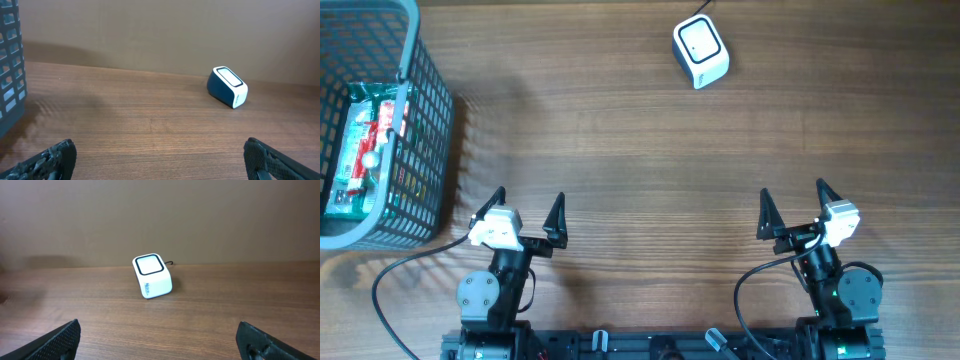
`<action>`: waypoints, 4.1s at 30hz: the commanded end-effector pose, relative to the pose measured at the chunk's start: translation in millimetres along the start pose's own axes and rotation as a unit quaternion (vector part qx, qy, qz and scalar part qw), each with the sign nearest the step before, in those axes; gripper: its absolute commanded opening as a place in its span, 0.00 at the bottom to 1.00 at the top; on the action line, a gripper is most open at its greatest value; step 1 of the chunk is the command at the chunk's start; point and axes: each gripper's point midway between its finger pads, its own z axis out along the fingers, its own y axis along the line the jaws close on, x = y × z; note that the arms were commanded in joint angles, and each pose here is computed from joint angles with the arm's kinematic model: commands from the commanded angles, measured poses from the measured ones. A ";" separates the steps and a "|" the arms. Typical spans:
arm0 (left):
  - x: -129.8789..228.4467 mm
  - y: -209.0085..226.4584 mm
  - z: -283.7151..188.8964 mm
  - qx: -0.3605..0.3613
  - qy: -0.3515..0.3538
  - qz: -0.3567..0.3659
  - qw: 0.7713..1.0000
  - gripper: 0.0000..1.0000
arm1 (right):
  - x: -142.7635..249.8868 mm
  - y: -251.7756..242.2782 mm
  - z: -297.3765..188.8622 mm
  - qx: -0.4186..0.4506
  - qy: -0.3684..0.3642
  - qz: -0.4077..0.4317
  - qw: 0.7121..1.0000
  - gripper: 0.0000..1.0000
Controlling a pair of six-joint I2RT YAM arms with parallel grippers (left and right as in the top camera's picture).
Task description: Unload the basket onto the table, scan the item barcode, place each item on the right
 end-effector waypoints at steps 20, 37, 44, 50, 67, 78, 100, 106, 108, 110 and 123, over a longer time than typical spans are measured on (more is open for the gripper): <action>3.1 2.3 0.2 -0.006 0.005 0.009 1.000 1.00 | -0.8 -2.1 -0.1 0.006 -0.002 -0.006 1.000 1.00; 3.1 2.4 0.2 -0.006 0.005 0.009 1.000 1.00 | -0.7 -2.1 -0.1 0.006 -0.002 -0.006 1.000 1.00; 3.0 2.5 0.2 -0.006 0.005 0.009 1.000 1.00 | -0.8 -2.1 -0.1 0.006 -0.002 -0.006 1.000 1.00; -6.2 7.5 0.0 -0.022 -0.014 0.009 1.000 1.00 | -0.8 -2.1 -0.1 0.006 -0.002 -0.006 1.000 1.00; -294.4 -43.6 -76.8 -0.021 -0.221 0.072 0.972 1.00 | -0.8 -2.1 -0.1 0.006 -0.002 -0.006 1.000 1.00; -364.6 -32.3 0.4 -0.085 0.083 0.106 0.987 1.00 | -0.7 -2.1 -0.1 0.006 -0.002 -0.006 1.000 1.00; -276.2 171.8 60.0 -0.378 0.290 0.007 0.879 1.00 | -0.7 -2.1 -0.1 0.006 -0.002 -0.006 1.000 0.99; -219.4 227.4 23.0 -0.429 0.356 -0.066 0.827 1.00 | -0.7 -2.1 -0.1 0.006 -0.002 -0.006 1.000 1.00; -198.4 237.1 19.8 -0.424 0.373 -0.088 0.821 1.00 | -0.8 -2.1 -0.1 0.006 -0.002 -0.006 1.000 1.00; -173.8 250.9 14.3 -0.427 0.393 -0.099 0.808 1.00 | -0.8 -2.1 -0.1 0.006 -0.002 -0.006 1.000 1.00; -106.9 257.4 63.9 -0.268 0.439 -0.077 0.854 1.00 | -0.8 -2.1 -0.1 0.006 -0.002 -0.006 1.000 1.00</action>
